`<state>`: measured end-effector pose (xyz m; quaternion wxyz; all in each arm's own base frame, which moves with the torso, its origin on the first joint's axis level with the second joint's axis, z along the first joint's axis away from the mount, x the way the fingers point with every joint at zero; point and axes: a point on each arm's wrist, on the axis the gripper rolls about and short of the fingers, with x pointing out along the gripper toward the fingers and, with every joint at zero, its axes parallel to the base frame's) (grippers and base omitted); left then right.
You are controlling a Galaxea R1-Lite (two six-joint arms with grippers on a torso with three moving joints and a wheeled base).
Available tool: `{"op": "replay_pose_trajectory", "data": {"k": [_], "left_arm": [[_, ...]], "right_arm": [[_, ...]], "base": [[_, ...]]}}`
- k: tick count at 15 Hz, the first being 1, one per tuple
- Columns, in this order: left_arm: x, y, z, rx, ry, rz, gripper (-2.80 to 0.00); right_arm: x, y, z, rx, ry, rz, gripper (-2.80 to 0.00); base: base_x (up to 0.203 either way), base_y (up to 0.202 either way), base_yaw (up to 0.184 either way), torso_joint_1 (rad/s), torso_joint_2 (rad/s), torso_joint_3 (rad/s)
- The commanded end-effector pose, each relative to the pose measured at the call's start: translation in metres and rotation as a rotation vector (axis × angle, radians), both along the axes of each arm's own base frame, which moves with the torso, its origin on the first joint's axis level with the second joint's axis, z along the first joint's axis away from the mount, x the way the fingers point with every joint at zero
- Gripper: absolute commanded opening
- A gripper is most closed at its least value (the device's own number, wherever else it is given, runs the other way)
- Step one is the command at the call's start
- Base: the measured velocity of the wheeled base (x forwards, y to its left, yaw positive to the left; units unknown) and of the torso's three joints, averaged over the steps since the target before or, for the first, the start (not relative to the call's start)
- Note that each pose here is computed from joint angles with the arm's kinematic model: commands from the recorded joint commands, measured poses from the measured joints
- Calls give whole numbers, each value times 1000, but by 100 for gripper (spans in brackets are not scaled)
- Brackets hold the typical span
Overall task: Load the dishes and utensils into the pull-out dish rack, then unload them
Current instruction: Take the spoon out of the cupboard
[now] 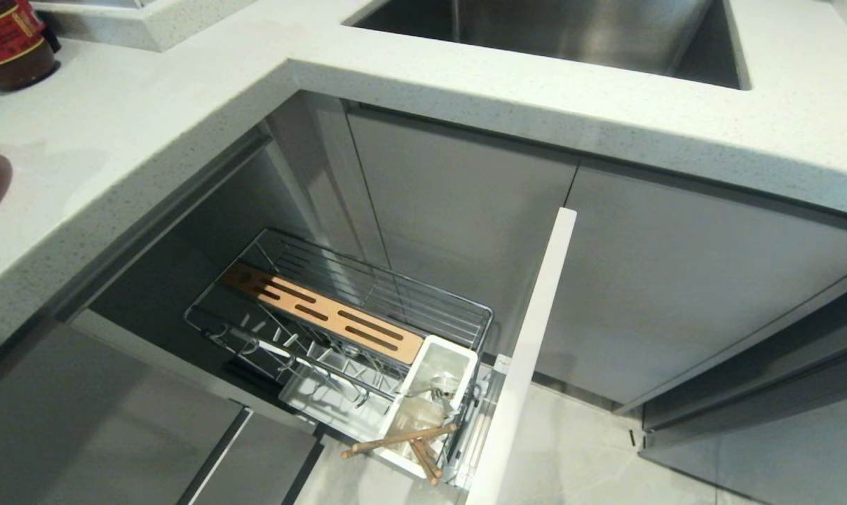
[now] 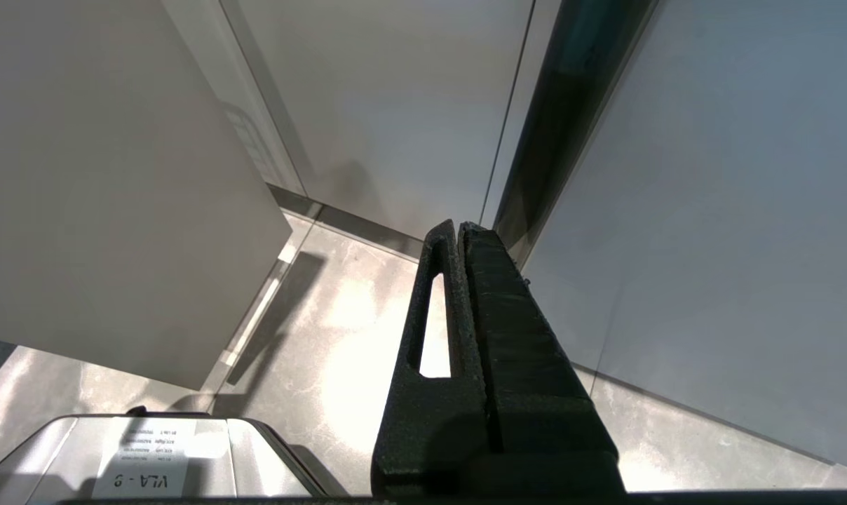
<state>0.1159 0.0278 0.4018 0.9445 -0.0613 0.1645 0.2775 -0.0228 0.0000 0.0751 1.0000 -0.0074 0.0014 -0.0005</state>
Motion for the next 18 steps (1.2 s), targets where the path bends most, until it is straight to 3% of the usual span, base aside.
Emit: {"op": "replay_pose_trajectory", "data": {"k": [1, 3, 4, 6, 9, 11, 13, 15, 18], "left_arm": [[-13, -2, 12, 0, -138, 13, 0], [-26, -3, 25, -11, -300, 33, 0], [-30, -4, 30, -16, -371, 40, -280], [-37, -5, 38, -23, -475, 47, -280], [-48, -8, 49, -78, -639, 36, -280], [-53, -11, 55, -136, -725, -13, -280], [-58, -17, 60, -233, -795, -95, -280], [-63, -24, 61, -324, -818, -214, -280], [-61, -35, 55, -428, -755, -390, -280]], "right_arm": [[0, 0, 0, -1, 0, 1, -280], [0, 0, 0, 0, 0, 0, -280], [0, 0, 0, 0, 0, 1, -280], [0, 0, 0, 0, 0, 0, -280], [0, 0, 0, 0, 0, 0, -280], [0, 0, 0, 0, 0, 1, -280], [0, 0, 0, 0, 0, 1, -280], [0, 0, 0, 0, 0, 1, -280], [0, 0, 0, 0, 0, -1, -280]], "base": [[0, 0, 0, 0, 0, 0], [0, 0, 0, 0, 0, 0], [0, 0, 0, 0, 0, 0], [0, 0, 0, 0, 0, 0], [0, 0, 0, 0, 0, 0], [0, 0, 0, 0, 0, 0], [0, 0, 0, 0, 0, 0], [0, 0, 0, 0, 0, 0], [0, 0, 0, 0, 0, 0]]}}
